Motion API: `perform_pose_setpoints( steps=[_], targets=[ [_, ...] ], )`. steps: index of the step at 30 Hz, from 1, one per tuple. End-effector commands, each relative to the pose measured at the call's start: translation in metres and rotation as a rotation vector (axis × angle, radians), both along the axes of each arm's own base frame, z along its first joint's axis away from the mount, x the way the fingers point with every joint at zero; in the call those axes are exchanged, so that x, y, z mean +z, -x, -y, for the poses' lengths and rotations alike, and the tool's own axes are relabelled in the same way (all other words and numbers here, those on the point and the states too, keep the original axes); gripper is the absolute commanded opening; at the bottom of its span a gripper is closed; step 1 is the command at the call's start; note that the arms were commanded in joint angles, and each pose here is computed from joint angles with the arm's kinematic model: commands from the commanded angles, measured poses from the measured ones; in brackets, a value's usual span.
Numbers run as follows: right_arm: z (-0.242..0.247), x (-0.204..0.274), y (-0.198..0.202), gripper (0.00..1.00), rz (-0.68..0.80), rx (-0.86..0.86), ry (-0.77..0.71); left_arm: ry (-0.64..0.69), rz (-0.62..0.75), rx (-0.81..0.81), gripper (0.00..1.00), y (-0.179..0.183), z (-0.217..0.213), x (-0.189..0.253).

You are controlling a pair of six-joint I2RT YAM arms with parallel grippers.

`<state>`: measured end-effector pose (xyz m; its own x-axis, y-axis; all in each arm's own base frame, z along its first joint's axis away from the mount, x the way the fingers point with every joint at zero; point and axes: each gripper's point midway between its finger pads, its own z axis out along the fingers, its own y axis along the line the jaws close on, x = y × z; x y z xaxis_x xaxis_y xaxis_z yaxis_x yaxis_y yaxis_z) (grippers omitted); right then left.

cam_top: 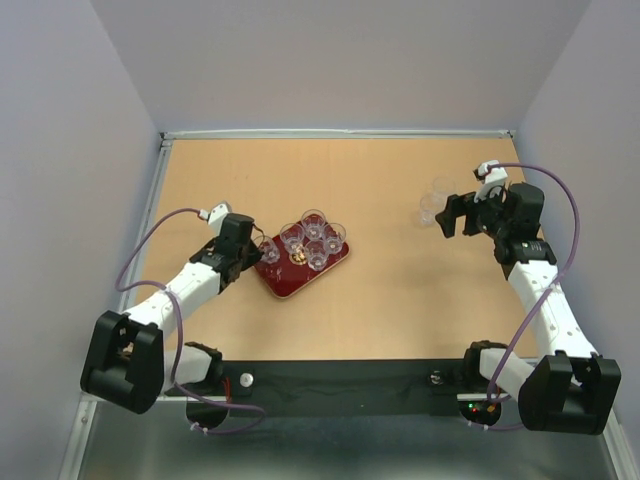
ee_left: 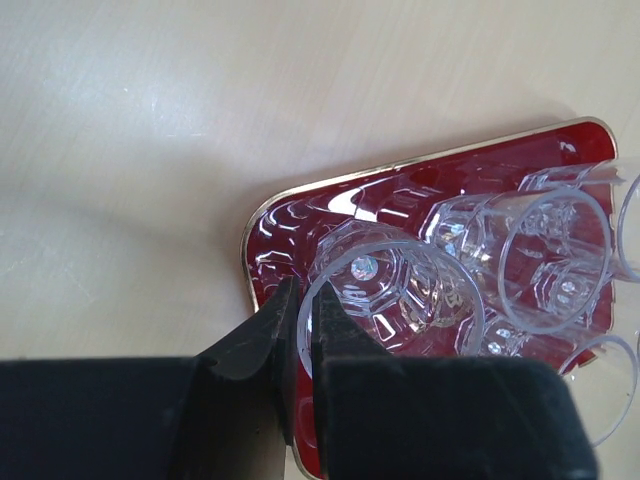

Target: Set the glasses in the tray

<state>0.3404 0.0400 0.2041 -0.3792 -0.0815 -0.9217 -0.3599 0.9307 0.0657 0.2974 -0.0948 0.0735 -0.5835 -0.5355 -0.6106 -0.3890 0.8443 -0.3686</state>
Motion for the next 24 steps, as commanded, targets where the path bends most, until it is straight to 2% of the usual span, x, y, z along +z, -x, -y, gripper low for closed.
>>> perform_pose_setpoints(
  steps=[1, 3, 4, 5, 6, 15, 24],
  targets=[
    [0.004, 0.008, -0.006, 1.0, 0.051, -0.011, 0.015, 0.02, 0.109, 0.019, 0.09, -0.031, 0.005, 0.031],
    [0.005, 0.008, -0.006, 1.0, 0.052, -0.012, 0.015, 0.019, 0.104, 0.008, 0.13, -0.035, 0.007, 0.03],
    [0.004, 0.008, -0.006, 1.0, 0.052, -0.011, 0.015, 0.017, 0.099, 0.003, 0.2, -0.036, 0.009, 0.029],
    [0.005, 0.008, -0.006, 1.0, 0.052, -0.012, 0.015, 0.016, 0.094, 0.0, 0.21, -0.037, 0.009, 0.027],
    [0.005, 0.008, -0.006, 1.0, 0.052, -0.012, 0.018, 0.015, 0.084, -0.006, 0.29, -0.038, 0.011, 0.025],
    [0.006, 0.008, -0.006, 1.0, 0.054, -0.015, 0.021, 0.02, 0.095, -0.02, 0.54, -0.043, 0.014, 0.033],
    [0.005, 0.008, -0.005, 1.0, 0.056, -0.006, 0.027, 0.009, 0.18, -0.066, 0.66, -0.04, 0.013, 0.079]
  ],
)
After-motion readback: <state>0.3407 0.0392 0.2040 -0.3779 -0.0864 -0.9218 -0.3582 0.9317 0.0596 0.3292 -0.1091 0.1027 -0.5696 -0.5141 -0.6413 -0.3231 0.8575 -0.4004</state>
